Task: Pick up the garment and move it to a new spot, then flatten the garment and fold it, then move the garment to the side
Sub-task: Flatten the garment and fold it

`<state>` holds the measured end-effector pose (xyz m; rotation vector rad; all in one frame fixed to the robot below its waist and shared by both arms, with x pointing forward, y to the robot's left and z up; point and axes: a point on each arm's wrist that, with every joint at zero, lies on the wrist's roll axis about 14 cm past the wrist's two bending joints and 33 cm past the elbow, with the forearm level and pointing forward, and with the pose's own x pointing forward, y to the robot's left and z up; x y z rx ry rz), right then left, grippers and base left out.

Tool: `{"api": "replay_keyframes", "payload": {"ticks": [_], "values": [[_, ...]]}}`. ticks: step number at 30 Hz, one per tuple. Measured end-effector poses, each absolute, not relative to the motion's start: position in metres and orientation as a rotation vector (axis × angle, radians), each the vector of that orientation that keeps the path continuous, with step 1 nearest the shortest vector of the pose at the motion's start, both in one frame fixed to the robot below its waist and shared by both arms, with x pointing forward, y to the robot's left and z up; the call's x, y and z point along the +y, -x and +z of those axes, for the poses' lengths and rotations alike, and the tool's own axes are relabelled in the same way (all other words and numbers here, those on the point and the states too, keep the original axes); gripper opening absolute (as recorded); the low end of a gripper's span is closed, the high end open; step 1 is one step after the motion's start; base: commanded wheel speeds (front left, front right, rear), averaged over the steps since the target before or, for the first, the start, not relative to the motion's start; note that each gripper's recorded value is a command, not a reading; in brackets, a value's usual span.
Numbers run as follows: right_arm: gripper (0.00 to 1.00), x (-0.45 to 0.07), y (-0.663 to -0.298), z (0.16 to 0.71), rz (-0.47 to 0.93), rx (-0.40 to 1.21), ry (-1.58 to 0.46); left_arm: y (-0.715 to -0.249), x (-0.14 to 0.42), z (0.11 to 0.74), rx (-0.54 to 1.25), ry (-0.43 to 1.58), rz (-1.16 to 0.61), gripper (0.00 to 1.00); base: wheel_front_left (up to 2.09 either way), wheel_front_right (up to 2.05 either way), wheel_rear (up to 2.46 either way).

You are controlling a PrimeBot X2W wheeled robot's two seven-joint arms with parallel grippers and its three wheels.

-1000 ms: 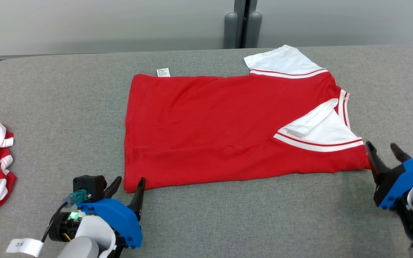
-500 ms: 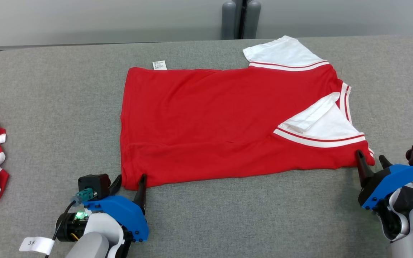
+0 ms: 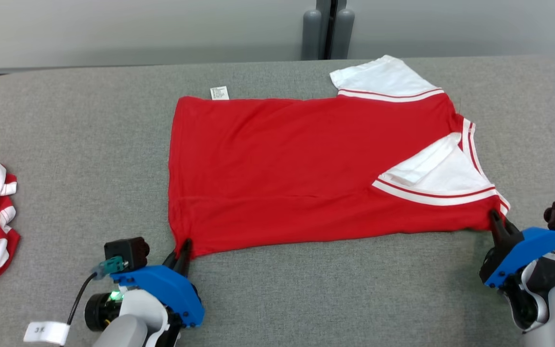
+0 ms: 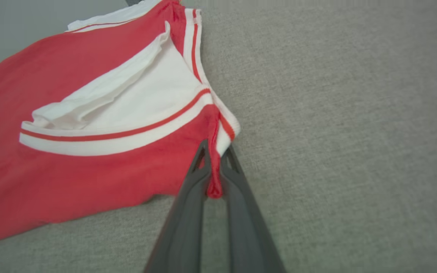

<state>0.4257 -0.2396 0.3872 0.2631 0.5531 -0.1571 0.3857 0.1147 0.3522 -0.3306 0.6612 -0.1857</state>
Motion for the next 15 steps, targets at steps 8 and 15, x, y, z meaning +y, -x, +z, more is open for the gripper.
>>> {"api": "replay_keyframes", "payload": {"ticks": [8,15], "values": [[0.00,-0.245,-0.391,0.409,-0.157,0.500,-0.294,-0.353,0.115,0.364,0.647,0.385,-0.178,0.00,0.00,0.00,0.00],[0.00,-0.243,-0.358,0.407,-0.147,0.543,-0.350,-0.325,0.114,0.373,0.664,0.431,-0.163,0.00,0.00,0.00,0.00]]}}
